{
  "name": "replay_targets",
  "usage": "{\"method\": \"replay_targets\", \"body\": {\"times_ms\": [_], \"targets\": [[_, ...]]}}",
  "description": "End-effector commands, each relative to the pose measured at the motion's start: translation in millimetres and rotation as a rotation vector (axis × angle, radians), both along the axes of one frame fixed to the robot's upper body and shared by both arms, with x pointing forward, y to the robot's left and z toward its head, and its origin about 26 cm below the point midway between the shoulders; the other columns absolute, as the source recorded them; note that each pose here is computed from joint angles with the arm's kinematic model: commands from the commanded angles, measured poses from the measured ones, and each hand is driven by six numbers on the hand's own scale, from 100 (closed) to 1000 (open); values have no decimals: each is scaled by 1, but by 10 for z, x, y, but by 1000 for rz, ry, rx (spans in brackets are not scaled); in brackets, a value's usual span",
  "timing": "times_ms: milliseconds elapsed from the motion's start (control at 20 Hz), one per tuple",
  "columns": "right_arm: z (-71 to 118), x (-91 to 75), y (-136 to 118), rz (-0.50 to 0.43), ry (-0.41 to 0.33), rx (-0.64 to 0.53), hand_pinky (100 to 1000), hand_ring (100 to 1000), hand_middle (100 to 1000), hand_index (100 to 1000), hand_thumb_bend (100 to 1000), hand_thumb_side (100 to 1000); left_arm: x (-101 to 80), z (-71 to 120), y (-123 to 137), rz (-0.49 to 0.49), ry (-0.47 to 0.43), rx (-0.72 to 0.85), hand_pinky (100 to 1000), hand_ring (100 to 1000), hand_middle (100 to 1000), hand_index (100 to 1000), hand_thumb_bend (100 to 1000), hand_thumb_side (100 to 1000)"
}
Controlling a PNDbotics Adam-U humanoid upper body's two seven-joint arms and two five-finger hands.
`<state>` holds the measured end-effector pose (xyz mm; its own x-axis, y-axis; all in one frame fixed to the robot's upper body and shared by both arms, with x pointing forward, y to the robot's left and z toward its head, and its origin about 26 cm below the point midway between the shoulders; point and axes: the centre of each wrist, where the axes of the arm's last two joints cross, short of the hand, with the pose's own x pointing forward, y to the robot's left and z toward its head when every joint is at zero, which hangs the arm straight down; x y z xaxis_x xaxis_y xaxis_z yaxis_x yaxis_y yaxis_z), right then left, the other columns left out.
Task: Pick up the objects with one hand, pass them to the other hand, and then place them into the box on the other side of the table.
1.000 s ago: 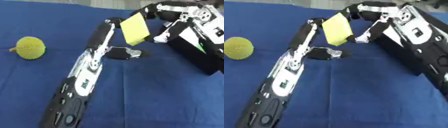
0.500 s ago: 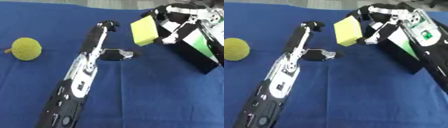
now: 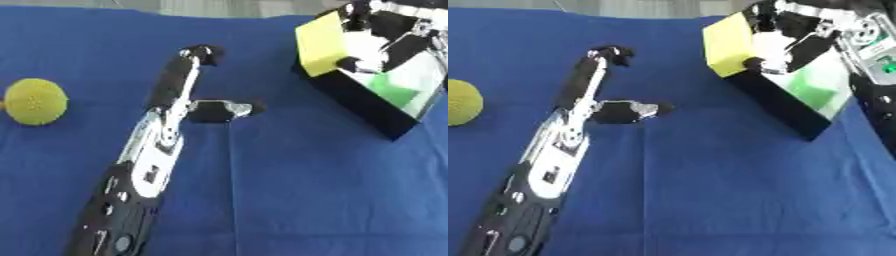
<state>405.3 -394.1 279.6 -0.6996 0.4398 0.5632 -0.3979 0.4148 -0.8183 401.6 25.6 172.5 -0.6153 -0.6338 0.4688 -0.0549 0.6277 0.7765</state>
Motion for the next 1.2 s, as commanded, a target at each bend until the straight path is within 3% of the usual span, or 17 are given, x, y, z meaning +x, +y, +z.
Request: {"method": "replay_targets", "body": {"times_ms": [50,750,950,1200], "targets": [[221,-147,-295,-30,-62,-29,812,1000,428,403,280,100,2,47,20,-1,-20,2,655,720,597,780,946,518],[61,-348,-1048,-477,-102,154,808,1000,431,406,287,100,18,21,81,13,-28,-13,655,719,597,779,962,516],[-56,-339,-1152,-554,-98,145,808,1000,432,406,288,100,13,18,72,6,-26,-19,655,719,596,778,962,516],[-198,-299,-1228,-584,-78,89,807,1000,435,408,300,100,4,19,56,-1,-22,-31,654,719,595,778,959,516]]}}
